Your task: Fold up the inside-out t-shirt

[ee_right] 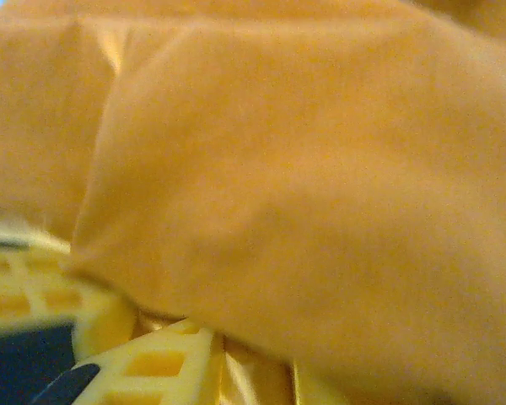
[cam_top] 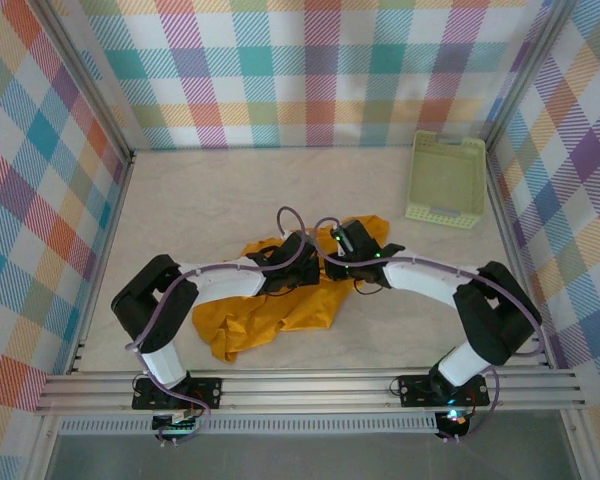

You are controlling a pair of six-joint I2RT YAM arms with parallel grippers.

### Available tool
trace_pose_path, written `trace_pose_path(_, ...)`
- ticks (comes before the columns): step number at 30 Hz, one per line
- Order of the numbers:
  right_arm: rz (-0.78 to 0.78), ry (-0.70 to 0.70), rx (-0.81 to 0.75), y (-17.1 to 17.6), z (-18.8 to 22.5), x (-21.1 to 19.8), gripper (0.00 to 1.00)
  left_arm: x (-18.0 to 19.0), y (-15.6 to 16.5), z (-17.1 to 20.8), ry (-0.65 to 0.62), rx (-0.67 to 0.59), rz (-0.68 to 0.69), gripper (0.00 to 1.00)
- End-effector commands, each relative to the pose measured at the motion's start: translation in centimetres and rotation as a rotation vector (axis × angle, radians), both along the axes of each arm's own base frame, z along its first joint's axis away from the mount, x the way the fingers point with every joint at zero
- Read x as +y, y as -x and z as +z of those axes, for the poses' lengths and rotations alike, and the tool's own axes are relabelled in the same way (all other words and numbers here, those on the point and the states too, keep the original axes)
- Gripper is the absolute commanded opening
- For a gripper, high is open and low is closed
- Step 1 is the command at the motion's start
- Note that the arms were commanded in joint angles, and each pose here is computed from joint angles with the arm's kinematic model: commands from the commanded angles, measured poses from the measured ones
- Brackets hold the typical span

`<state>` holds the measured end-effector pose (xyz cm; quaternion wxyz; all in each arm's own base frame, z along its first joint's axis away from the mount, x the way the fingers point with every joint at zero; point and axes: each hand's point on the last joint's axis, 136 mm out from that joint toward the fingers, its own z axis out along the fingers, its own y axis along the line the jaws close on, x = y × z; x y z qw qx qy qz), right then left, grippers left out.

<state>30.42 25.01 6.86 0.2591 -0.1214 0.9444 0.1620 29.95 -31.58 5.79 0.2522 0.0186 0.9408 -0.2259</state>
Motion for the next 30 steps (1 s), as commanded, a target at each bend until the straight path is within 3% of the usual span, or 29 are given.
trace_pose_path(1, 0.023, 0.052, -0.008, -1.1, -0.1, 0.6, 0.31, -1.0, 0.9, 1.3, 0.056, -0.021, -0.033, 0.14)
trace_pose_path(11, 0.063, 0.029, 0.039, -0.9, -0.9, 2.0, 0.38, -0.8, 2.2, -0.2, 0.039, -0.004, -0.046, 0.28)
trace_pose_path(16, 0.097, -0.062, 0.022, -1.1, 1.4, 3.7, 0.26, -1.1, 2.5, -0.7, 0.046, 0.002, -0.058, 0.33)
trace_pose_path(20, 0.112, -0.104, 0.048, -1.7, 1.8, 5.3, 0.21, -1.2, 2.8, -0.7, 0.05, -0.005, -0.069, 0.37)
trace_pose_path(30, 0.118, -0.117, 0.08, -3.1, 1.8, 7.1, 0.23, -0.4, 3.9, -1.8, 0.044, -0.004, -0.064, 0.44)
